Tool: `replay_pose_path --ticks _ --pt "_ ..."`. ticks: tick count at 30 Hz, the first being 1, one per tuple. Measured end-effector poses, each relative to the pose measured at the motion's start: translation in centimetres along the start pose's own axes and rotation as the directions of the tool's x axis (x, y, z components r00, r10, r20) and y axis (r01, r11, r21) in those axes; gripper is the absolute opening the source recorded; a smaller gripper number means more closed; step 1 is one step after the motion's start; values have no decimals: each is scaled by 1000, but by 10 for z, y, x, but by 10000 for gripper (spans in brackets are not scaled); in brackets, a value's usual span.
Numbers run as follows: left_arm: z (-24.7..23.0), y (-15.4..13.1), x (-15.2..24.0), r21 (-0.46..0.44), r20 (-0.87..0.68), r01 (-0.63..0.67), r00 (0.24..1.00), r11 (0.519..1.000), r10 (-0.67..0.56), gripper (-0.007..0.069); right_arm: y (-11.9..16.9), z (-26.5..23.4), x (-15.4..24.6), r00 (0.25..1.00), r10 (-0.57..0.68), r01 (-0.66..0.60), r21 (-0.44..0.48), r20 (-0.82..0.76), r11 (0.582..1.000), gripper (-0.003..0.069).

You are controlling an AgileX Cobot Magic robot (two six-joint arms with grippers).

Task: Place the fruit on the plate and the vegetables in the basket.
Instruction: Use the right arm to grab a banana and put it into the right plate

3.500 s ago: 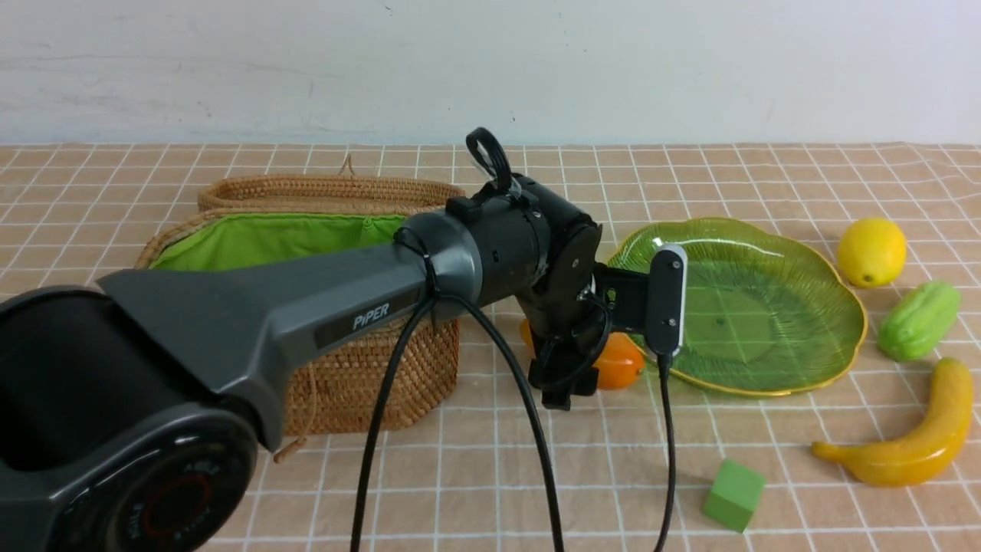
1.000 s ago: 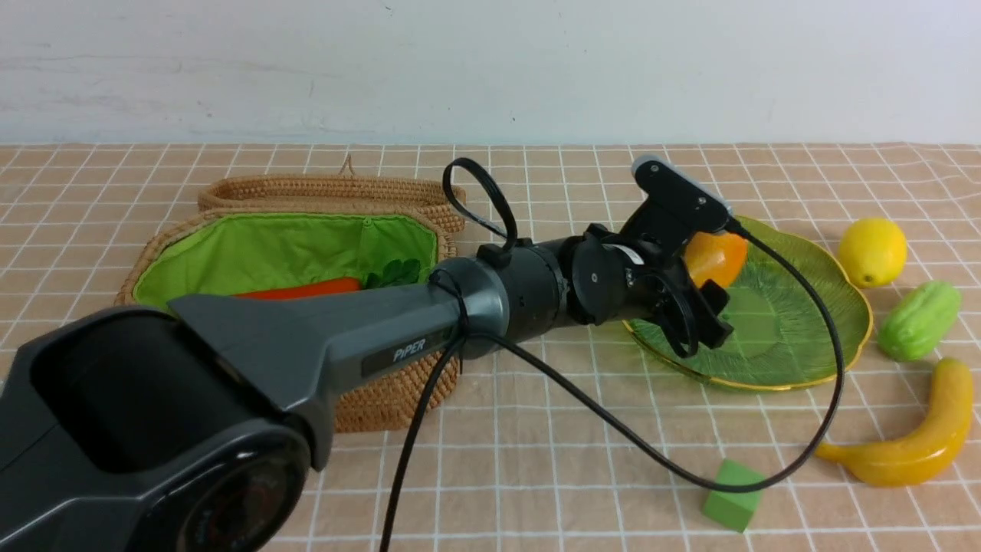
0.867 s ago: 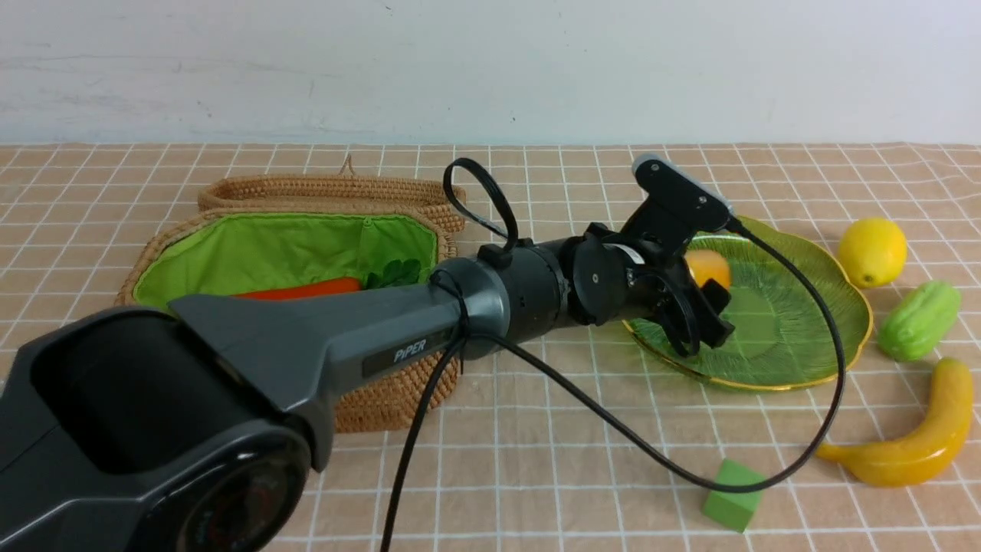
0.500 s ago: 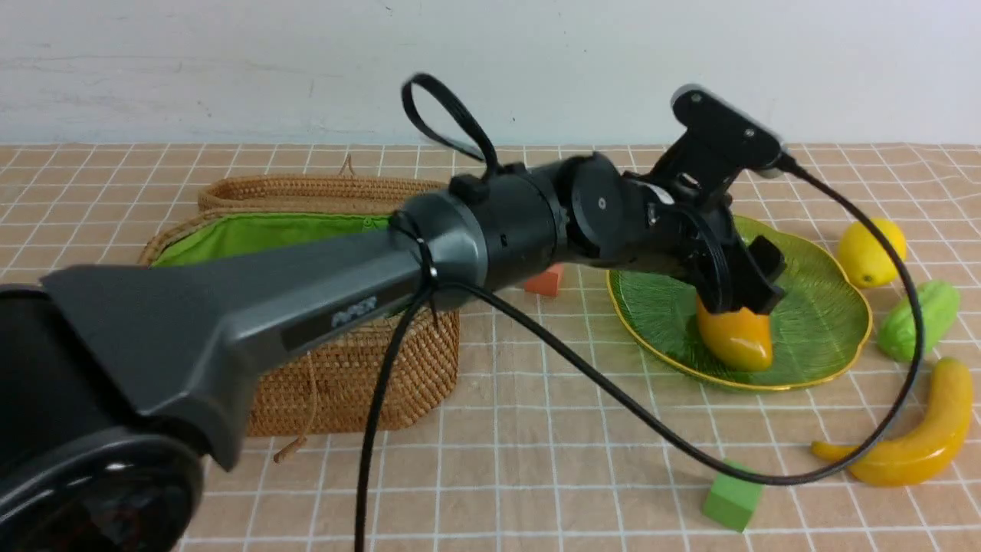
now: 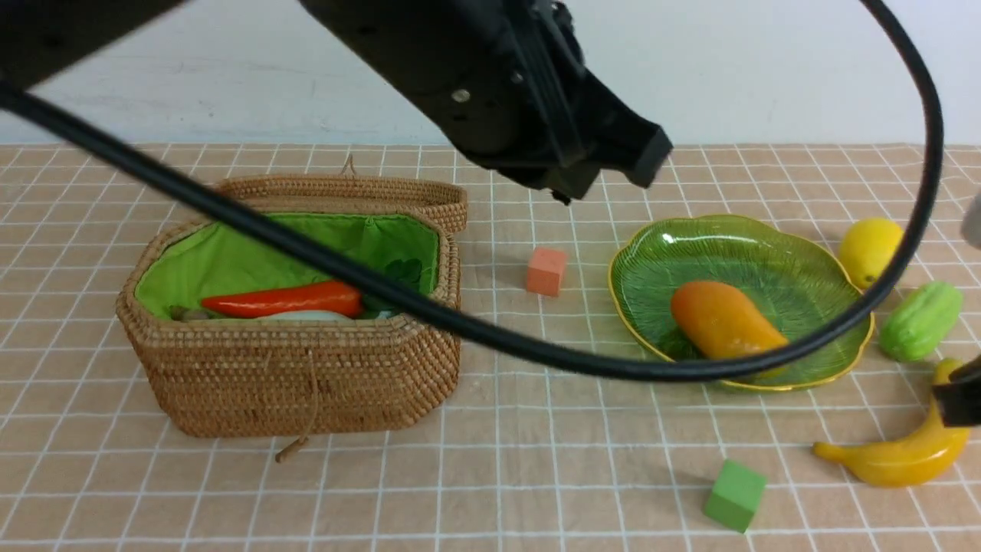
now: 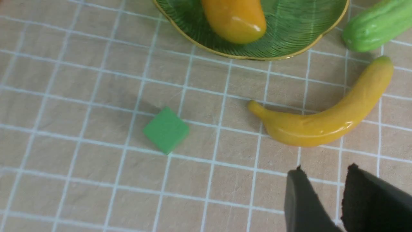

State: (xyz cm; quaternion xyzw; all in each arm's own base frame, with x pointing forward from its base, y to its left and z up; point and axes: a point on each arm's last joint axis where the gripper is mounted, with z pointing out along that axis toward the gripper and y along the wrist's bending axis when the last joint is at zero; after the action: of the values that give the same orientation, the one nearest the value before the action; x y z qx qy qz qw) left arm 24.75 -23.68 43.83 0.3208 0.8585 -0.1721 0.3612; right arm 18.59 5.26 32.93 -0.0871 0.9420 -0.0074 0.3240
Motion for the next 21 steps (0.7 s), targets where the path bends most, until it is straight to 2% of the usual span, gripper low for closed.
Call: replay_pose_path --ticks 3,5,6,7,8,9,11,12,13,15,19,21 --pt "-31 0 12 -4 17 4 1000 1000 -4 -13 -21 36 -9 992 108 -104 63 -65 993 217" --pt "-57 0 35 -4 31 8 999 1000 -8 -13 -51 66 -10 955 275 -263 114 -109 958 218" --pt "-63 0 37 -3 43 8 999 1000 -7 -13 -53 66 -10 951 289 -277 115 -105 954 218" --pt "-75 1 53 -2 57 9 998 1000 -9 -13 -73 81 -7 907 402 -385 135 -125 913 221" --pt "-82 1 65 -2 68 10 998 1000 -10 -13 -84 90 -4 880 455 -437 145 -138 888 224" --pt "-86 2 83 -3 67 10 998 1000 -10 -13 -94 99 -1 832 535 -516 150 -146 843 232" --pt "-93 4 109 -4 88 10 996 1000 -9 -13 -110 113 4 762 630 -610 160 -150 776 259" --pt "-97 3 109 -3 102 9 995 1000 -9 -13 -112 114 5 753 642 -621 163 -149 766 262" --pt "-100 4 129 -3 118 10 993 1000 -9 -13 -120 126 7 710 686 -667 163 -159 727 291" --pt "-99 6 150 -3 126 10 992 1000 -9 -13 -124 139 7 686 704 -686 161 -182 710 335" --pt "-102 8 189 0 191 -8 982 1000 7 -13 -132 172 -1 678 700 -687 147 -225 712 429" --pt "-103 8 203 4 234 -7 972 1000 6 -13 -135 189 -2 670 698 -685 153 -251 712 449"
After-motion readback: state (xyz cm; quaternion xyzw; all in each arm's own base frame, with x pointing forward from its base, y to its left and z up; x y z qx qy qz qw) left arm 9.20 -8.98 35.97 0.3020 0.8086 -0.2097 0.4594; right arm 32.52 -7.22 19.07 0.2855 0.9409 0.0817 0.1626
